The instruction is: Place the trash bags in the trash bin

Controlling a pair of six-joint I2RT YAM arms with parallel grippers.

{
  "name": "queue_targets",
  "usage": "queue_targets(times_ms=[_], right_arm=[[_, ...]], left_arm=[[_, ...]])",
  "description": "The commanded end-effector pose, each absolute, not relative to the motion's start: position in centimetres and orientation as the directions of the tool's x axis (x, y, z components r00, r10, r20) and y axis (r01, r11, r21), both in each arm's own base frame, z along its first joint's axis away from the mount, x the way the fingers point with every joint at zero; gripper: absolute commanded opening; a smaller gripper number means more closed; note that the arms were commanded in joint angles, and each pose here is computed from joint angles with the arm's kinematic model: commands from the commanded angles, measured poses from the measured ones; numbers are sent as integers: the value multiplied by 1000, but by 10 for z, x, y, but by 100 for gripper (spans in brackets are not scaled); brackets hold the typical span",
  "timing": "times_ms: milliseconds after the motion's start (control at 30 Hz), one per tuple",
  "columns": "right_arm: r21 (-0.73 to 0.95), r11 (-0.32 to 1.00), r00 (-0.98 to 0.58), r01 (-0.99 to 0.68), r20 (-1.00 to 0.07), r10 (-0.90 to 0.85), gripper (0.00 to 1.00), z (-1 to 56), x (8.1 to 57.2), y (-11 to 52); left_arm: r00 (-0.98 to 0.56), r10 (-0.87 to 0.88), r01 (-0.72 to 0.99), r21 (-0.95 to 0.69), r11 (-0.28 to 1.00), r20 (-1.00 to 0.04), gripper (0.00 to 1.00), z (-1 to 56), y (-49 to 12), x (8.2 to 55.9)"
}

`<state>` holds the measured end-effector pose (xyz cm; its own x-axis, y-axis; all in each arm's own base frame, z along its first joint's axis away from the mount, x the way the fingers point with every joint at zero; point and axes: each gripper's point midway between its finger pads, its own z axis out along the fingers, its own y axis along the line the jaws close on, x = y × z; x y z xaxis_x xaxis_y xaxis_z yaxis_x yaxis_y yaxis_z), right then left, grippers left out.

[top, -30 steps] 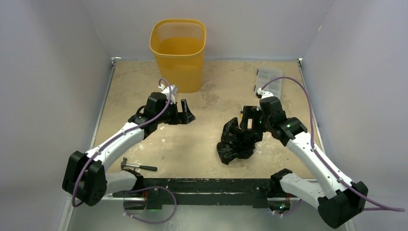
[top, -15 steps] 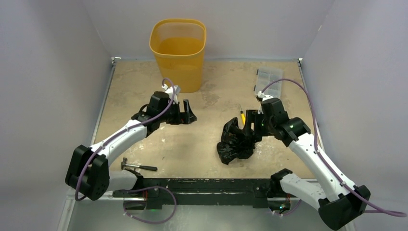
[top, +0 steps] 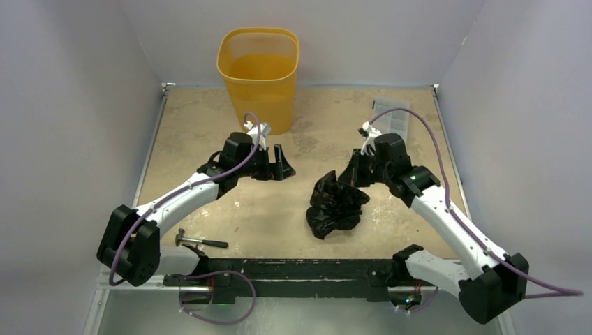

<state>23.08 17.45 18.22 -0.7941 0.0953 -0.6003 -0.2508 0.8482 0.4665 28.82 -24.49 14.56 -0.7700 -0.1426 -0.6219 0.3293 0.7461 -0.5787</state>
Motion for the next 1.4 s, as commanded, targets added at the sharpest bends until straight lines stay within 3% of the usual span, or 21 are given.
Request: queue_targets(times_ms=[0, 133, 233, 500, 700, 833, 1167, 1367], right_arm=[[613, 696, -685, -372, -688, 240, 0, 243, 277, 221], [623, 591, -547, -512, -767, 335, 0, 324, 297, 239], [613, 585, -491, -530, -785, 378, 0, 346, 304, 238], [681, 649, -581, -339, -694, 424, 0, 275, 285, 213], [783, 577, -691, -232, -550, 469, 0, 218, 254, 214], [800, 549, -722, -243, -527, 449, 0, 208, 249, 221], [626, 675, -693, -390, -683, 233, 4, 214, 273, 225], [573, 649, -662, -500, -736, 141, 7, 219, 261, 228]], left_arm=[[-772, -145, 370, -622, 690, -619, 86, 155, -269, 284], [-771, -171, 356, -638, 683, -614, 86, 161, -271, 285], [-744, -202, 353, -632, 690, -637, 86, 173, -268, 289], [-711, -244, 302, -600, 741, -659, 85, 172, -250, 291], [-721, -241, 300, -607, 736, -649, 79, 156, -255, 295], [-748, -230, 309, -634, 709, -622, 74, 144, -266, 297], [-760, -174, 369, -636, 678, -627, 76, 139, -287, 310], [-769, -148, 409, -657, 634, -622, 78, 138, -309, 322]])
